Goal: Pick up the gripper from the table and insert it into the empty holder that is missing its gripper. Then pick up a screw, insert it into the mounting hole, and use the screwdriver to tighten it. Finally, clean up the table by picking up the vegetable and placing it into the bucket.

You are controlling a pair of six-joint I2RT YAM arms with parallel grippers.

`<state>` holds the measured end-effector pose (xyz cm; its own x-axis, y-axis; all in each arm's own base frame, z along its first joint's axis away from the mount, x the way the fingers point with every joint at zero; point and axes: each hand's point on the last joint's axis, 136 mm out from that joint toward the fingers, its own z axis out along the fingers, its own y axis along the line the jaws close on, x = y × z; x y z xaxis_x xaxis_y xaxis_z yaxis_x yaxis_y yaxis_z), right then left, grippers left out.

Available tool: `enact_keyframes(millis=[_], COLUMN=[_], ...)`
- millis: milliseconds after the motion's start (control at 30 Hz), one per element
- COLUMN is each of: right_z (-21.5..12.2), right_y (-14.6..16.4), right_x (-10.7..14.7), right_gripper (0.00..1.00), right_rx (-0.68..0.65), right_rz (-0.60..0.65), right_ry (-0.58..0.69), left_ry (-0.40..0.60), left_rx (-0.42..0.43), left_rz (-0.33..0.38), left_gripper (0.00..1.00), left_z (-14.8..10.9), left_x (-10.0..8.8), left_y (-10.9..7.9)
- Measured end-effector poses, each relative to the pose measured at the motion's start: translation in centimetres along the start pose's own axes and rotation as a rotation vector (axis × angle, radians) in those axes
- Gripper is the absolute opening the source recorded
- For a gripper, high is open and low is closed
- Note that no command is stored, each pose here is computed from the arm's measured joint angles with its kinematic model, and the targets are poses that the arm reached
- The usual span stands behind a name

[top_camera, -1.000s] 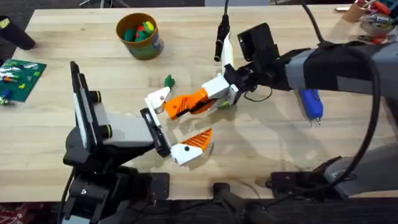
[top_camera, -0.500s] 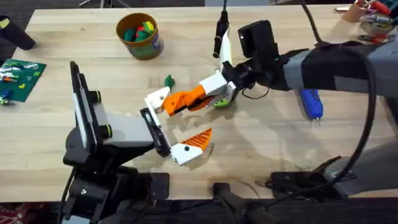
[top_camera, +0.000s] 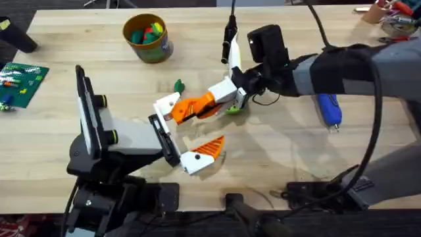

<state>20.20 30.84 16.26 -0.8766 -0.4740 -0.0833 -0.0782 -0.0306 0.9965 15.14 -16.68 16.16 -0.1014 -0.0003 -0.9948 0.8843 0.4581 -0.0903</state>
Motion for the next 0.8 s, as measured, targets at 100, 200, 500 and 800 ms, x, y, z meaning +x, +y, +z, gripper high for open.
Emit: enact_keyframes(millis=[100,200,500,800], right_z=[0.1,0.1,0.7,0.8], right_y=[0.1,0.2,0.1,0.1], right_x=[-0.3,-0.6,-1.0,-1.1], right_gripper=[0.018,0.018,0.017,0.017], right_rx=[0.001,0.004,0.021,0.027], right_rz=[-0.015,-0.007,0.086,0.111], right_ry=[0.001,-0.002,-0.012,-0.02], left_ry=[0.0,0.0,0.0,0.0], left_rx=[0.0,-0.002,-0.001,-0.002], left_rz=[0.0,0.0,-0.004,-0.009], left_gripper=[0.988,0.987,0.986,0.986], left_z=[0.0,0.0,0.0,0.0], left_x=[0.0,0.0,0.0,0.0], left_y=[0.0,0.0,0.0,0.0])
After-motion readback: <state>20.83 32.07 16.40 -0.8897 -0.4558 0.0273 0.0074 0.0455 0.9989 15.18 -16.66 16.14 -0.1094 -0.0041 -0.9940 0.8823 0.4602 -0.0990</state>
